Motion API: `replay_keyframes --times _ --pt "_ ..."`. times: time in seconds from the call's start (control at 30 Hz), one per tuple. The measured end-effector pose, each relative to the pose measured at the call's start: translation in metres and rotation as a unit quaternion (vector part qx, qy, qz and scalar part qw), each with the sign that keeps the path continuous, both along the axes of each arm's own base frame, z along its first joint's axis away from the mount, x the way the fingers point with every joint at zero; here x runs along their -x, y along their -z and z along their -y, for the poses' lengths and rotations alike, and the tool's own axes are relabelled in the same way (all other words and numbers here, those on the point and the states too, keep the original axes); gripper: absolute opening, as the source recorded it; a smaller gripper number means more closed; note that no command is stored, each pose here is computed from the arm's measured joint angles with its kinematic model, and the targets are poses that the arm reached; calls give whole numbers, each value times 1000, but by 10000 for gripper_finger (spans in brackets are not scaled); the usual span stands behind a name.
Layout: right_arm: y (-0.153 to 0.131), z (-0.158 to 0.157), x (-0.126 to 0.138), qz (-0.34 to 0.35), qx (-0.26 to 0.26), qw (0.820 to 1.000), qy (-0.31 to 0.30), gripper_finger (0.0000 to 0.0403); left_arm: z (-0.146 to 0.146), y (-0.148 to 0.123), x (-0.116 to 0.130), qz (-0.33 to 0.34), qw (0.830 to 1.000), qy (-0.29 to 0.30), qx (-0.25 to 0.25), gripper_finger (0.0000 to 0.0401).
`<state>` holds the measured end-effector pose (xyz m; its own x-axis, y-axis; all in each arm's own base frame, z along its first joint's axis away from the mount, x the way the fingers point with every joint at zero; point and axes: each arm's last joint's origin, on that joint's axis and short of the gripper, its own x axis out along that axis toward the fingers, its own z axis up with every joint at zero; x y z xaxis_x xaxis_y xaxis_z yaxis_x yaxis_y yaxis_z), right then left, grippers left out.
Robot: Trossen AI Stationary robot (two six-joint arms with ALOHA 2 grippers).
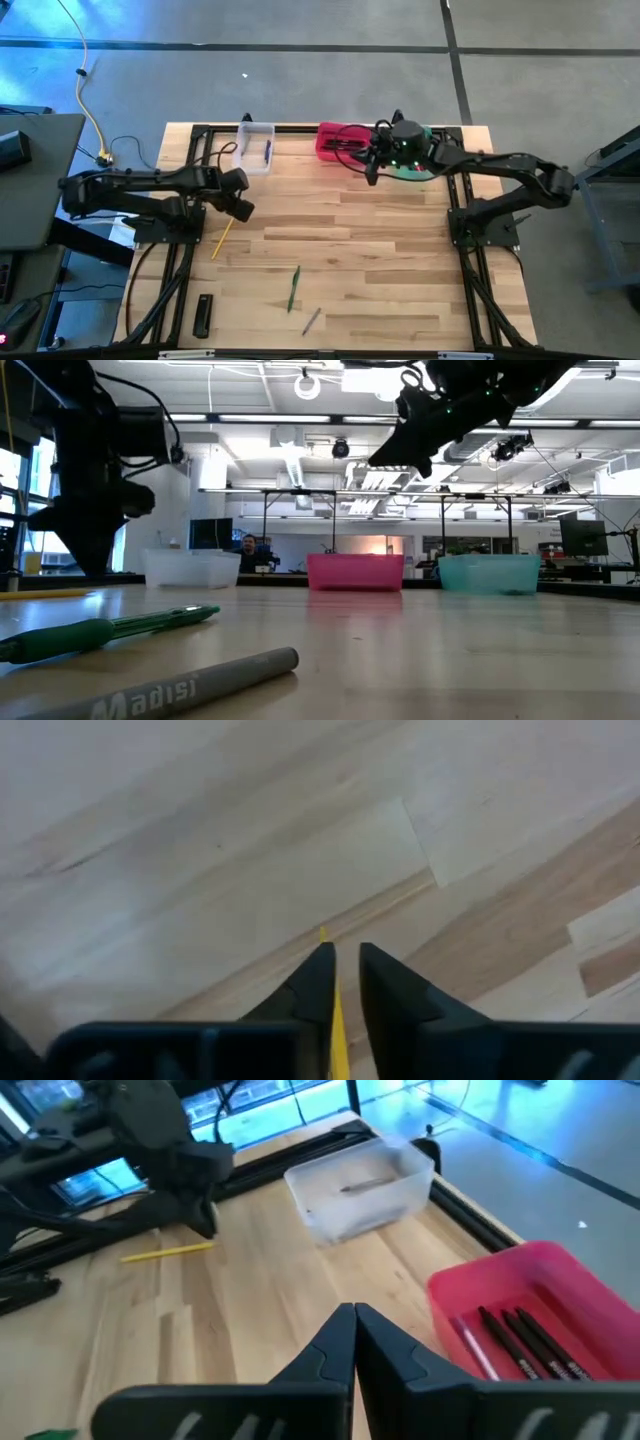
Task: Sort crayons/erasers/pens/pencils in bins
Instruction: Put the yellow pencil into the blue bin
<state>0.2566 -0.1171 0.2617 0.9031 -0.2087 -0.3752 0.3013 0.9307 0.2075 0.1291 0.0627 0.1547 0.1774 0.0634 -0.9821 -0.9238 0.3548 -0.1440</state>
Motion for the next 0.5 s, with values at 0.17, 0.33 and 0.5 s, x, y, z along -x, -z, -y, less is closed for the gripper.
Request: replay_keyframes --times 0.17,0.33,0.5 --pt "-3 -6 -1 7 -4 1000 -4 0 1 4 -3 -11 1000 -10 14 90" --pt "-3 -11 -3 4 0 1000 -4 0 6 10 -5 -27 999 -27 24 125" --pt "-3 -17 -6 5 3 1000 -10 0 8 21 -5 -20 999 -40 20 120"
